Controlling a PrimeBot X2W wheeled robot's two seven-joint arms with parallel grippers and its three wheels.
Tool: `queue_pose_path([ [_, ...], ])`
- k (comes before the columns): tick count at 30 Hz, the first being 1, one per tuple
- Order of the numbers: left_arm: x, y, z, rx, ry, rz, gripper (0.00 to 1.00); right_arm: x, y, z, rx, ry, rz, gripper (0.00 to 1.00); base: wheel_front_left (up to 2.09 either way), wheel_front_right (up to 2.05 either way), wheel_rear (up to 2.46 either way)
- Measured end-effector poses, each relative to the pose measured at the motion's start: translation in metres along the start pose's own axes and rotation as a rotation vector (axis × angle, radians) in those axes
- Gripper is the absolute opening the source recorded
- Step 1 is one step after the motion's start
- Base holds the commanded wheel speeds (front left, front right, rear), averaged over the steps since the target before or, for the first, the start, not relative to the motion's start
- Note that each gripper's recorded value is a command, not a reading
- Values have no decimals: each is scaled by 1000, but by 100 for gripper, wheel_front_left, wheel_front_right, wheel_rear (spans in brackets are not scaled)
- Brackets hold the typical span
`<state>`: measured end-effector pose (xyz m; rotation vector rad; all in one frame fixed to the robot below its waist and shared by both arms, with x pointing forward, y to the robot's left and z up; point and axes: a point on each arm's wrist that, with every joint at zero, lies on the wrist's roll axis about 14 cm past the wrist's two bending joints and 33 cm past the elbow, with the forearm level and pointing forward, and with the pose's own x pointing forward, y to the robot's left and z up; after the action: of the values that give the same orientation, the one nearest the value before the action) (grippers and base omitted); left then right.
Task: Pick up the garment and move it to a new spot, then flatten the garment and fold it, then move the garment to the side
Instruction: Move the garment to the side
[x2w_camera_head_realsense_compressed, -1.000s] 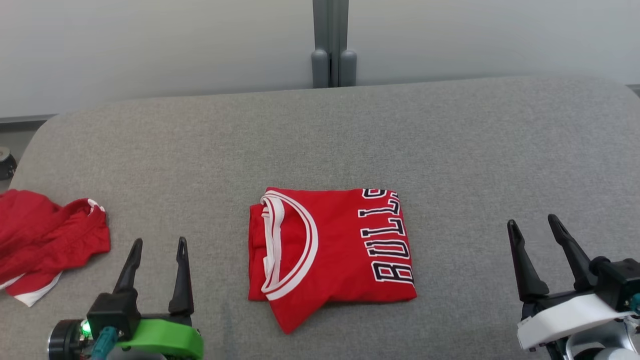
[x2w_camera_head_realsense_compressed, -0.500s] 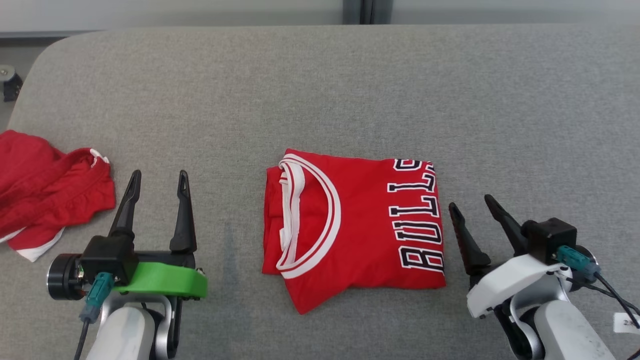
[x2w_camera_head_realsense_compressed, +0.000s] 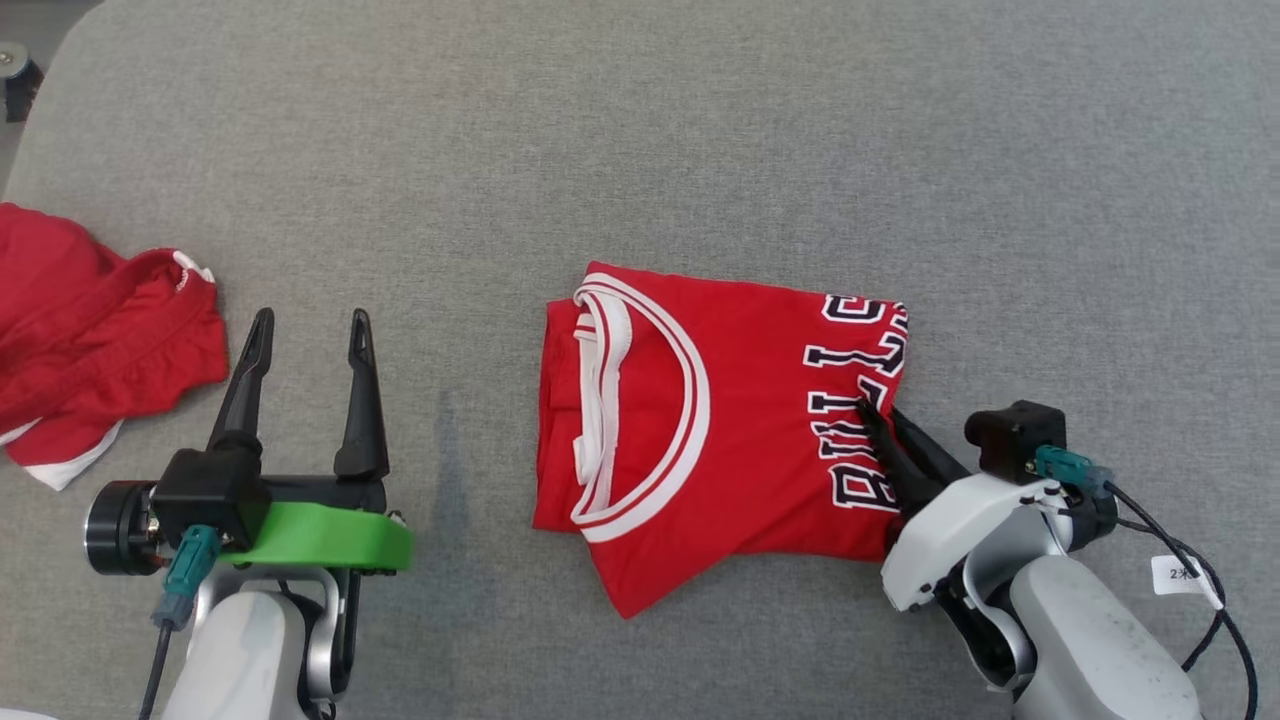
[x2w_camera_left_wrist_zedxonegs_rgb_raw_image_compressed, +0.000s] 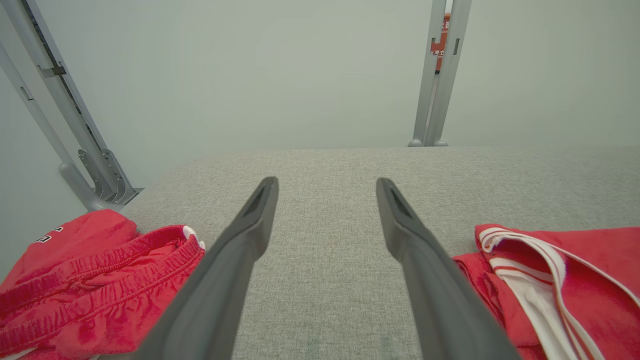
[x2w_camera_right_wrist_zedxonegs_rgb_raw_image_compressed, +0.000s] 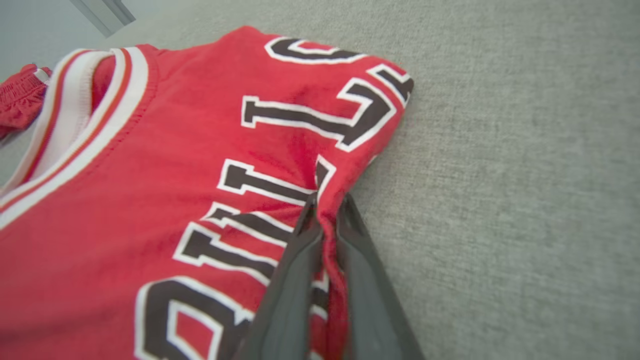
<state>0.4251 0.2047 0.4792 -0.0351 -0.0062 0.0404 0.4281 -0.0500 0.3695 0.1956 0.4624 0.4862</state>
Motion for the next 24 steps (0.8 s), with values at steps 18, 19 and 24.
queue_pose_path([
  [18, 41, -103, -7, -7, -37, -333, 100, -74, -103, 51, -64, -174, -269, 0, 0, 0, 0],
  [19, 44, -112, -6, -13, -46, -356, 100, -79, -114, 57, -71, -181, -297, 0, 0, 0, 0],
  [24, 60, -143, -6, -26, -67, -454, 100, -98, -174, 92, -141, -230, -430, 0, 0, 0, 0],
])
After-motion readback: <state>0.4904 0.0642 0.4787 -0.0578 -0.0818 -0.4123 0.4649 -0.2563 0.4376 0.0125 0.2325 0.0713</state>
